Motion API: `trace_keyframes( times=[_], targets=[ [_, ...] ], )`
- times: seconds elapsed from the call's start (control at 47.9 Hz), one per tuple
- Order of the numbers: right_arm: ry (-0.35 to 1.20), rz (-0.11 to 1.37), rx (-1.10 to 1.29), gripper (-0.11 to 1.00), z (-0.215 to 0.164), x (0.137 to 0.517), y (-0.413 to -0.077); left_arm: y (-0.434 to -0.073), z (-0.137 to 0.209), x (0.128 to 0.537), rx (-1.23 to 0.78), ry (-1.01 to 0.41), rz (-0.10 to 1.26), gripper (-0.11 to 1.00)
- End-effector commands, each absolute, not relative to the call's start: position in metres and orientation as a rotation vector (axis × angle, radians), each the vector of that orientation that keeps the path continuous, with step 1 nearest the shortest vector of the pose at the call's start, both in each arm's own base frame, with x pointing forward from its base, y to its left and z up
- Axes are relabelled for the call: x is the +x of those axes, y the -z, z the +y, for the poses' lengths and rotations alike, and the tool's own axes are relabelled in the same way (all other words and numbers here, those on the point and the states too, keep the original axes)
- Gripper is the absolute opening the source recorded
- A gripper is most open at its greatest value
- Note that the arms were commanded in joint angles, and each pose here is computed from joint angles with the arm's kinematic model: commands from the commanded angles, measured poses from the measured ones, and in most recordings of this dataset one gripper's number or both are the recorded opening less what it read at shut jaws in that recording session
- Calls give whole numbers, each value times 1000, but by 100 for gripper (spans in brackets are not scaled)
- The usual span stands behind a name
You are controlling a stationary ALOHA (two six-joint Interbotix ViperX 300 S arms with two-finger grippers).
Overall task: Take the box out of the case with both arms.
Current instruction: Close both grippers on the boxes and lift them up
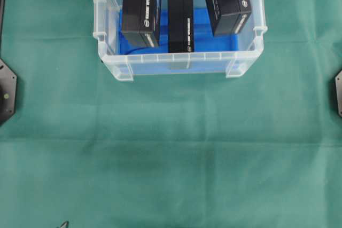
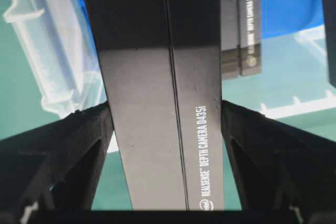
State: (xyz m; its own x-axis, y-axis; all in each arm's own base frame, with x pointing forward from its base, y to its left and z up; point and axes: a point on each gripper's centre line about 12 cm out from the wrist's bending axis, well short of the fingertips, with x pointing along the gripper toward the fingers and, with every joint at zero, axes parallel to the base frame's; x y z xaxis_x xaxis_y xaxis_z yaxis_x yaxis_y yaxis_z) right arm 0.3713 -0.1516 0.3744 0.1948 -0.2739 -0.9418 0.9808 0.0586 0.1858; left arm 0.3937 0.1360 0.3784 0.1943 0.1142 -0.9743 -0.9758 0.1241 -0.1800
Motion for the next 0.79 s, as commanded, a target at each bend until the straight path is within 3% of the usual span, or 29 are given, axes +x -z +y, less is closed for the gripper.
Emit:
trace_keyframes(
  times=[0.0,0.293,0.773],
  targets=[
    [1140,791,1070,65,-150,359,-414,-418,135,380,-1129,-1011,941,63],
    [1144,751,1067,65,-148,351,-443,-442,137,375,-1117,-1002,936,63],
    [1137,760,1059,65,-145,351,-447,-446,138,375,-1111,-1006,946,63]
  ],
)
